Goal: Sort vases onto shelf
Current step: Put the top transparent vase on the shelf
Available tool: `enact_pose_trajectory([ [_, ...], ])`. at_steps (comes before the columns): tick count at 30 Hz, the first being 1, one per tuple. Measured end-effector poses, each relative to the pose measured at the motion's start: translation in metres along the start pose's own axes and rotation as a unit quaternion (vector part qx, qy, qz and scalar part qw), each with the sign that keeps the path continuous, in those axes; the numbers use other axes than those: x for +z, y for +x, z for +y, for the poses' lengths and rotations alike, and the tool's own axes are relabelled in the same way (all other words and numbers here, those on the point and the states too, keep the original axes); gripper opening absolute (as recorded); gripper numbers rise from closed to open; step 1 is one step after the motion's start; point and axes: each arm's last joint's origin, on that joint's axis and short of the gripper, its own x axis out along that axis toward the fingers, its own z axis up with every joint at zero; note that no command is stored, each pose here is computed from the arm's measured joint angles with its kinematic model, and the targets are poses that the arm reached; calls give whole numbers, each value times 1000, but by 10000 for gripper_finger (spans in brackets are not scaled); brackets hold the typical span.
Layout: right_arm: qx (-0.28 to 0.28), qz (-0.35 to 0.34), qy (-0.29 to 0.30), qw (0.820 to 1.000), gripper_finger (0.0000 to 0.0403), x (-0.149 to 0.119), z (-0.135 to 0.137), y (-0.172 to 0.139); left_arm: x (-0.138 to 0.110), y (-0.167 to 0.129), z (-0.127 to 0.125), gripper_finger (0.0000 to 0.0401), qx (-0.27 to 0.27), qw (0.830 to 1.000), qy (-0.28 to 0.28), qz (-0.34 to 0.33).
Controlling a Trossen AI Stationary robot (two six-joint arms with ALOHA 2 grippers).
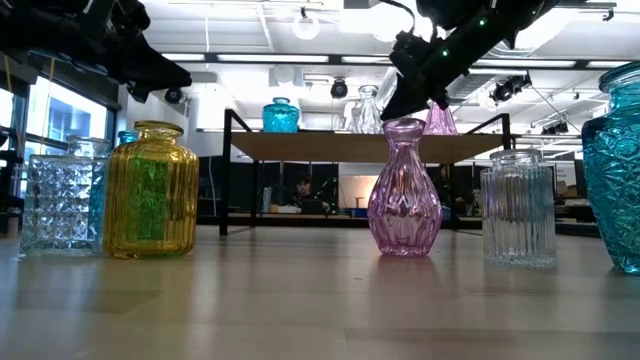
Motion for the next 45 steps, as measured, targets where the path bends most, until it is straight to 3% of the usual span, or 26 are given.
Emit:
enact_pose_trajectory([
  [12,47,-18,21,999,0,-2,26,10,1,0,0,71,0,1000,0,-3],
  [45,-15,-45,13,999,0,4,-9,30,1,0,0,71,0,1000,0,-3],
])
